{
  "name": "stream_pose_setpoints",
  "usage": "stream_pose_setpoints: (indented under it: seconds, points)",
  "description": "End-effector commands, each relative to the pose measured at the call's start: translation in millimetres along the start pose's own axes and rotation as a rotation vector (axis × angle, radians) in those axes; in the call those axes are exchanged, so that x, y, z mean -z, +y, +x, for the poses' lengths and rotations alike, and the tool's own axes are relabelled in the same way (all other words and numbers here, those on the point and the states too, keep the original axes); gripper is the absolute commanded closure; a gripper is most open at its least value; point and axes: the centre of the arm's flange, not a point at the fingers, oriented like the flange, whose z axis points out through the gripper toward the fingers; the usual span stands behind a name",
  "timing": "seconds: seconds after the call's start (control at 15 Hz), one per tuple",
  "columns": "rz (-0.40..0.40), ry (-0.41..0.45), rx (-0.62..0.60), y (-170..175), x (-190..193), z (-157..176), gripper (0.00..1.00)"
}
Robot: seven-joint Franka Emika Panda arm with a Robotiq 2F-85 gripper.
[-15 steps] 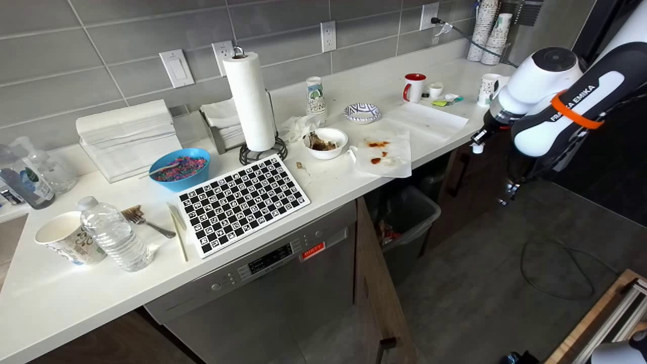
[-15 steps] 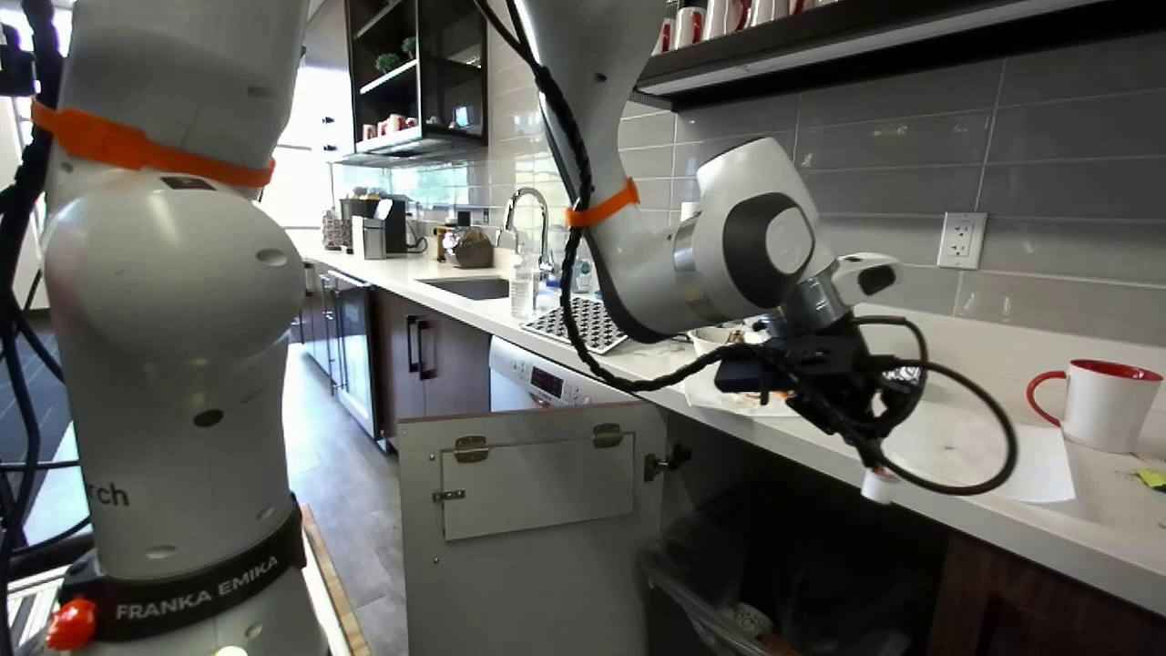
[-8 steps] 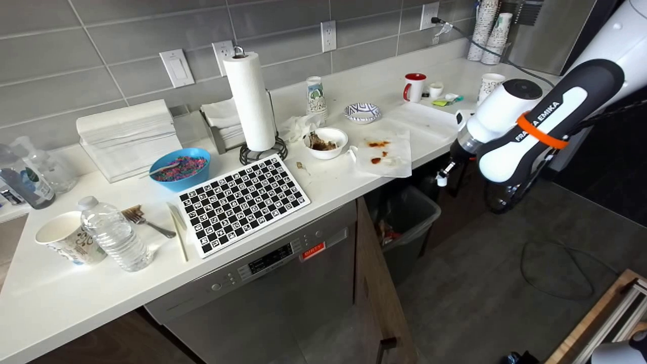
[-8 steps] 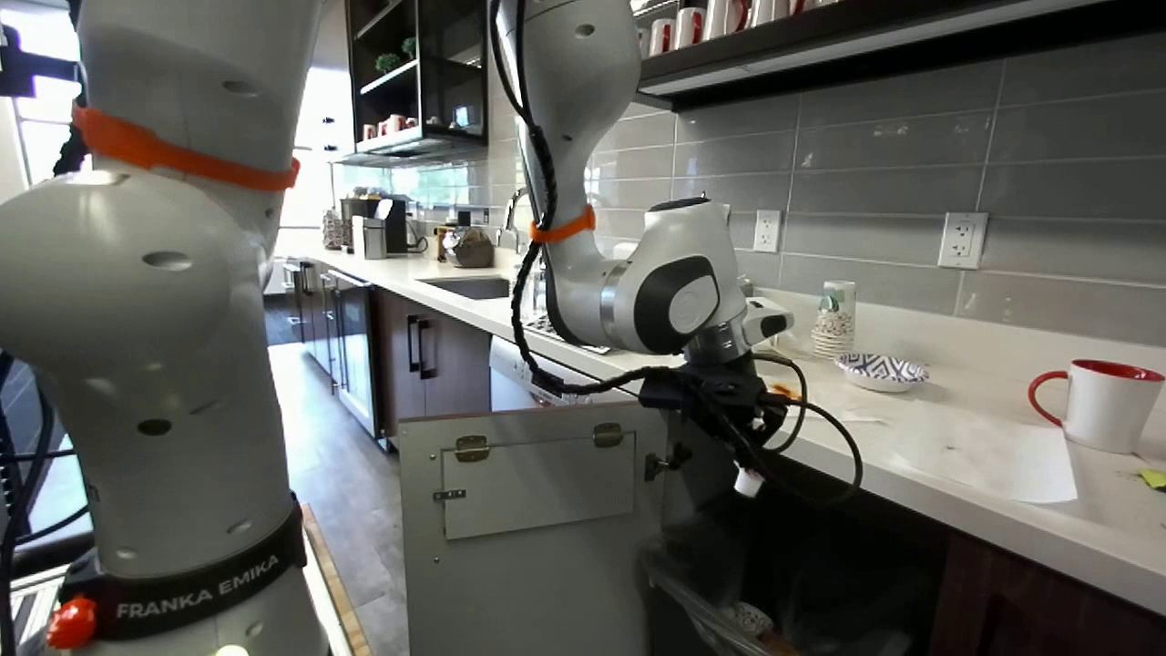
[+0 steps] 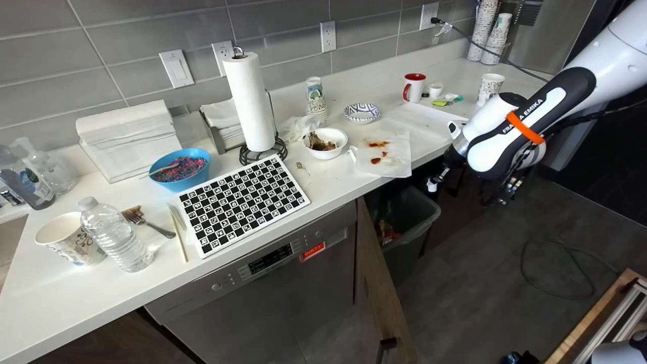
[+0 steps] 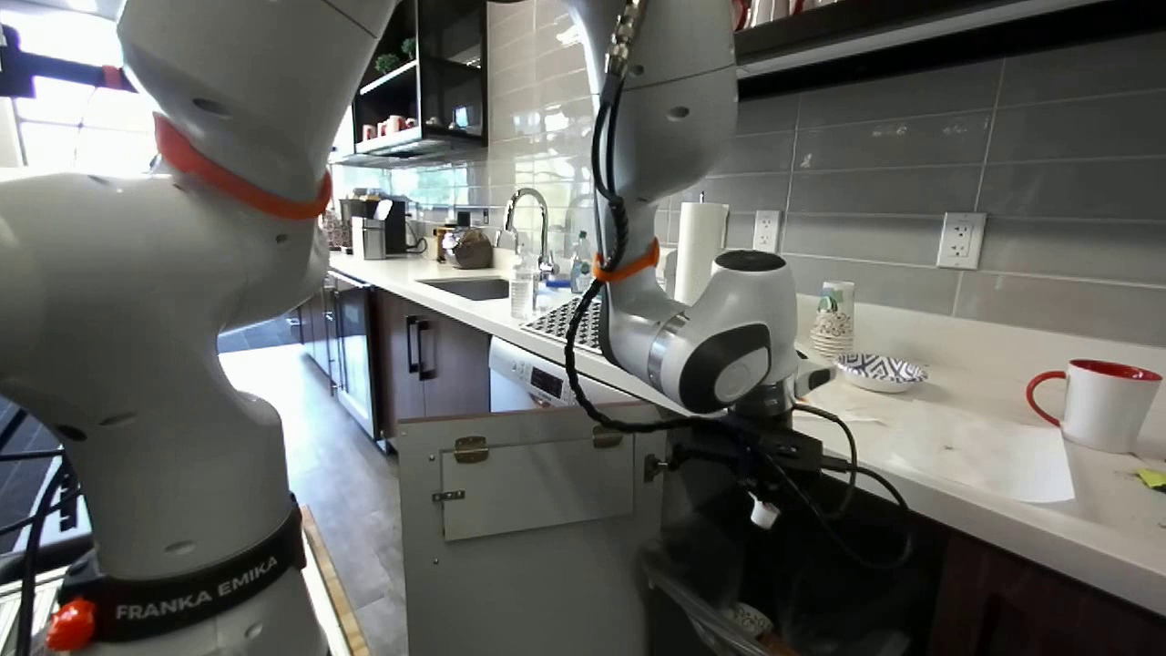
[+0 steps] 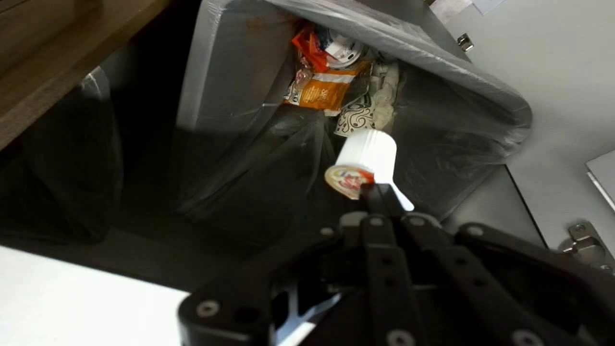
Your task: Put the white item in the bin
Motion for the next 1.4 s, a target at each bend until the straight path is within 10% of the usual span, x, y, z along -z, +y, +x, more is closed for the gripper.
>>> stream_pose_setpoints:
  seconds: [0.0, 1.33]
  points:
    - [0.074, -0.02, 0.046, 39.4, -18.2, -3.1, 1.0]
    - [0.206, 0.09, 0.115, 37.9, -105.8, -13.3, 0.99]
